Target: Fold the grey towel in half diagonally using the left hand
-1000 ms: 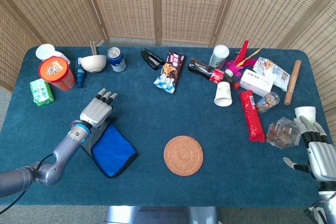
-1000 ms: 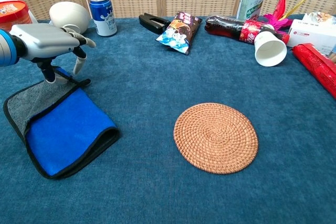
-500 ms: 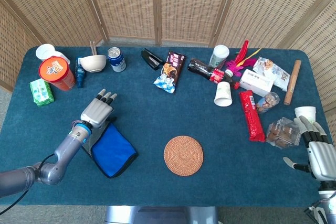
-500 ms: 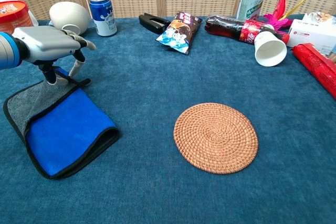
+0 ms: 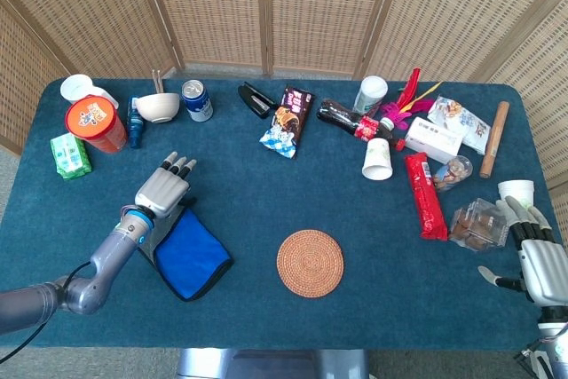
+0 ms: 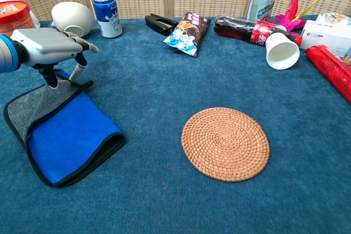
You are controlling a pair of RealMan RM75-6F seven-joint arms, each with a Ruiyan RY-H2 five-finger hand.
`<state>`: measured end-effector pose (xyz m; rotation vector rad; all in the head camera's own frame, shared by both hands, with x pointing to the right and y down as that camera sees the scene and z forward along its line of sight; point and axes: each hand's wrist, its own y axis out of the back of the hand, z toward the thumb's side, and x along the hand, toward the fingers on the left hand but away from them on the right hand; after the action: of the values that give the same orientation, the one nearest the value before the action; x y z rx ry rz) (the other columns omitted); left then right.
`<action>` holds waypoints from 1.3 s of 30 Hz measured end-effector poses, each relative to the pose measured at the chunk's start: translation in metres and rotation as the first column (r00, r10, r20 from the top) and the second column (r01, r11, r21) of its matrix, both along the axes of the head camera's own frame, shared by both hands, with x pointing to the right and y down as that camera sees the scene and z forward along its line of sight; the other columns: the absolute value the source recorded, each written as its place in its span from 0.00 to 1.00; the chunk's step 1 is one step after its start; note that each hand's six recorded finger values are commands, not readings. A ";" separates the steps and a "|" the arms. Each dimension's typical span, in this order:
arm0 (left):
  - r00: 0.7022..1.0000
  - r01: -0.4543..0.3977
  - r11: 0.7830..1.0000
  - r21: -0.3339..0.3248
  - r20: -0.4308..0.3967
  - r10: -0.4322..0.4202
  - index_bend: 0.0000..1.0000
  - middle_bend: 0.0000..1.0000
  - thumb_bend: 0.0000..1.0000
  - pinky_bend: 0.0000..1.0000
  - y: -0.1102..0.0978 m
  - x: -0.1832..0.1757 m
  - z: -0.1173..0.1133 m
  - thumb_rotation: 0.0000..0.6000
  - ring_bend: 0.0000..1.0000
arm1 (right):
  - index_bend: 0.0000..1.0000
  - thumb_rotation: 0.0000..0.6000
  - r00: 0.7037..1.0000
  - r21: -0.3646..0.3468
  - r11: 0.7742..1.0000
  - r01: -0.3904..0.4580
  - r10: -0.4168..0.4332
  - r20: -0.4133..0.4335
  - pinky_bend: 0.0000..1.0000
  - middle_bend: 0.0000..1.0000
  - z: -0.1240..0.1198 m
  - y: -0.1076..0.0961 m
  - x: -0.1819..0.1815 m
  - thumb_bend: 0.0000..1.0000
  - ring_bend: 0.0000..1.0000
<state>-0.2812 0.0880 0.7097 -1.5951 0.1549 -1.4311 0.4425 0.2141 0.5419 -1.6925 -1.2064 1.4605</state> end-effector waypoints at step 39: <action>1.000 0.022 1.000 0.003 -0.001 -0.022 0.58 0.00 0.48 0.04 0.019 -0.065 -0.026 1.00 0.00 | 0.00 1.00 0.999 -0.026 0.999 0.028 -0.028 -0.022 0.00 0.00 0.010 0.003 -0.009 0.00 0.00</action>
<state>-0.3461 0.1073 0.6835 -1.5959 0.1755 -1.4461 0.4336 0.2175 0.5516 -1.6988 -1.1522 1.4802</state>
